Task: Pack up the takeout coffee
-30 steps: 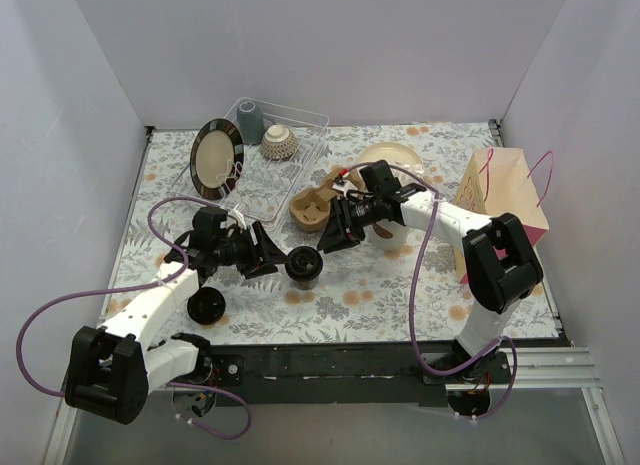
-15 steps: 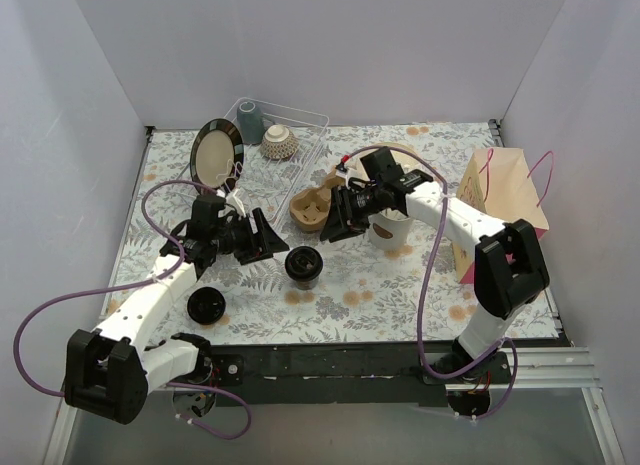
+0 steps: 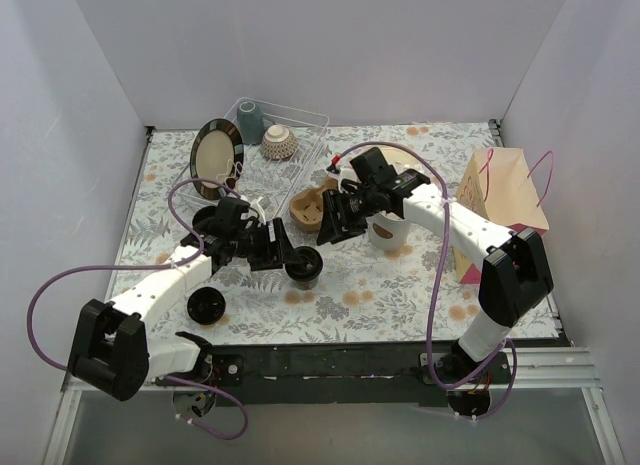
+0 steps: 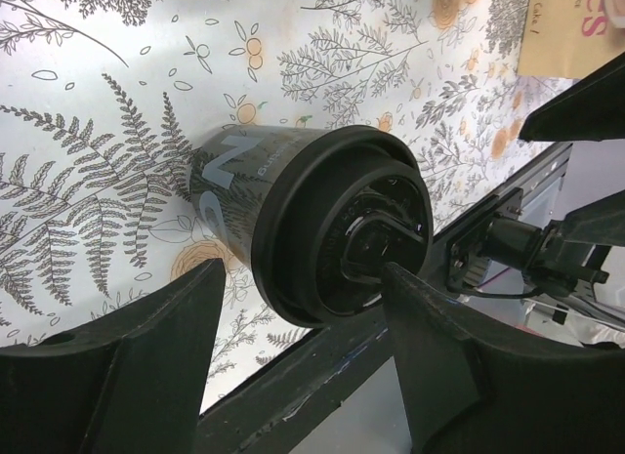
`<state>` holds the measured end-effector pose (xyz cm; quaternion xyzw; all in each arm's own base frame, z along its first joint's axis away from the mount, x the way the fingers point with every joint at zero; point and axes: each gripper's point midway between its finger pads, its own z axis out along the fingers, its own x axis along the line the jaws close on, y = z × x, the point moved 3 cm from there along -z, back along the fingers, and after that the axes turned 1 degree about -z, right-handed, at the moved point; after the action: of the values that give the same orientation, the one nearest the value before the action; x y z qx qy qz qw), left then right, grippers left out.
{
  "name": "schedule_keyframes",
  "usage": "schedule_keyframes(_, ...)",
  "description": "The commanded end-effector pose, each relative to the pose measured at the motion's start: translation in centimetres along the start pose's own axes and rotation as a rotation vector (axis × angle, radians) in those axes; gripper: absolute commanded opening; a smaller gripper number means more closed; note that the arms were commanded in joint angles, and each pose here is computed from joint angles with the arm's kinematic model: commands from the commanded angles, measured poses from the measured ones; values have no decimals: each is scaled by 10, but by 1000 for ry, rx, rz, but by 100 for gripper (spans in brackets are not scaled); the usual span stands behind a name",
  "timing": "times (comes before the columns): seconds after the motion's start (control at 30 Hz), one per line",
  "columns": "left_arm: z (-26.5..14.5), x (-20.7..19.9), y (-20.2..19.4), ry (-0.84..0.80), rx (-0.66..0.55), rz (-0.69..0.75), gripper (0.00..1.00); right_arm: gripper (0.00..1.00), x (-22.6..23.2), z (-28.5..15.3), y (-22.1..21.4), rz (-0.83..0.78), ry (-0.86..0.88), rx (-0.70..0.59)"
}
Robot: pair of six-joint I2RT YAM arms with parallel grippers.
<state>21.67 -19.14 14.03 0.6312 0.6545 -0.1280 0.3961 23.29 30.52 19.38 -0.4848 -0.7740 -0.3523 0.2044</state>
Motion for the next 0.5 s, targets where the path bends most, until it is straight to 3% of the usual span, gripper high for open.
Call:
schedule_keyframes(0.0, 6, 0, 5, 16, -22, 45, 64, 58, 7, -5, 14, -52, -20, -35)
schedule_keyframes(0.47, 12, 9, -2, 55, 10, 43, 56, 59, 4, 15, -1, -31, -6, 7)
